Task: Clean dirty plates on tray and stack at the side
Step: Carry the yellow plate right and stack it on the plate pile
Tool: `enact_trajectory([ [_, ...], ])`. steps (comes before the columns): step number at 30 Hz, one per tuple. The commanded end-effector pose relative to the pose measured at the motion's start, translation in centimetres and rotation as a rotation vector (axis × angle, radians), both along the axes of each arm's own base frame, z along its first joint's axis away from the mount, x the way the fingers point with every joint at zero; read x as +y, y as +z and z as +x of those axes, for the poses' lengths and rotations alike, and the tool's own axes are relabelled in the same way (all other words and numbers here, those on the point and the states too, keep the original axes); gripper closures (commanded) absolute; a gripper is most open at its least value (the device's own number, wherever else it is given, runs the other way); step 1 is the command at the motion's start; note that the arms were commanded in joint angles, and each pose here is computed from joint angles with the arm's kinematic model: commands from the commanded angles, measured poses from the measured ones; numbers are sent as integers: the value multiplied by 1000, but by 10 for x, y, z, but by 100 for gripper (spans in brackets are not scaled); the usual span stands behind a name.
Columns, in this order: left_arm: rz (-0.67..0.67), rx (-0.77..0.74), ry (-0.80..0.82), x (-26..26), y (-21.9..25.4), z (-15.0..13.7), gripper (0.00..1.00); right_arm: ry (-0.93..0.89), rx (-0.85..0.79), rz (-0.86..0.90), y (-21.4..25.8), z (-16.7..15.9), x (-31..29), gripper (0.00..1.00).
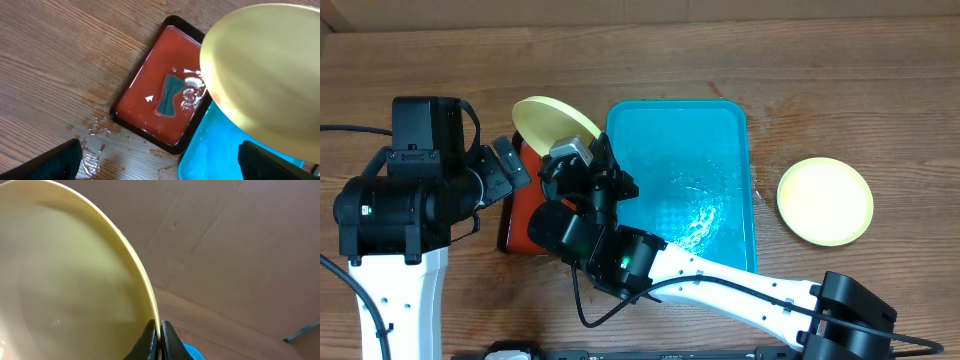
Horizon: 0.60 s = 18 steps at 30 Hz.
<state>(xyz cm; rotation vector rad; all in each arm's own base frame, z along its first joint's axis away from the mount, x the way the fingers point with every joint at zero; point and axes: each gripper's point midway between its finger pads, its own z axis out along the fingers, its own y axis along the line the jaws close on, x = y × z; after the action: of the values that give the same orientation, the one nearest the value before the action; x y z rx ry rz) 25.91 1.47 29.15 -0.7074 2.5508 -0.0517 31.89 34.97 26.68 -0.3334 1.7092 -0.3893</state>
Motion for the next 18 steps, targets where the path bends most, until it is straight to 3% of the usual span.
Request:
enact_trajectory([
  [1, 14, -15, 8, 4, 6, 2, 0, 6, -8, 134, 18, 0, -2, 96],
  [11, 14, -15, 8, 4, 6, 2, 0, 98, 247, 266, -34, 30, -7, 96],
  [14, 13, -15, 8, 4, 6, 2, 0, 9, 206, 300, -26, 37, -28, 96],
  [16, 14, -15, 8, 4, 6, 2, 0, 73, 271, 403, -30, 35, -14, 96],
  [18, 14, -15, 8, 4, 6, 2, 0, 161, 350, 395, -40, 34, -3, 96],
])
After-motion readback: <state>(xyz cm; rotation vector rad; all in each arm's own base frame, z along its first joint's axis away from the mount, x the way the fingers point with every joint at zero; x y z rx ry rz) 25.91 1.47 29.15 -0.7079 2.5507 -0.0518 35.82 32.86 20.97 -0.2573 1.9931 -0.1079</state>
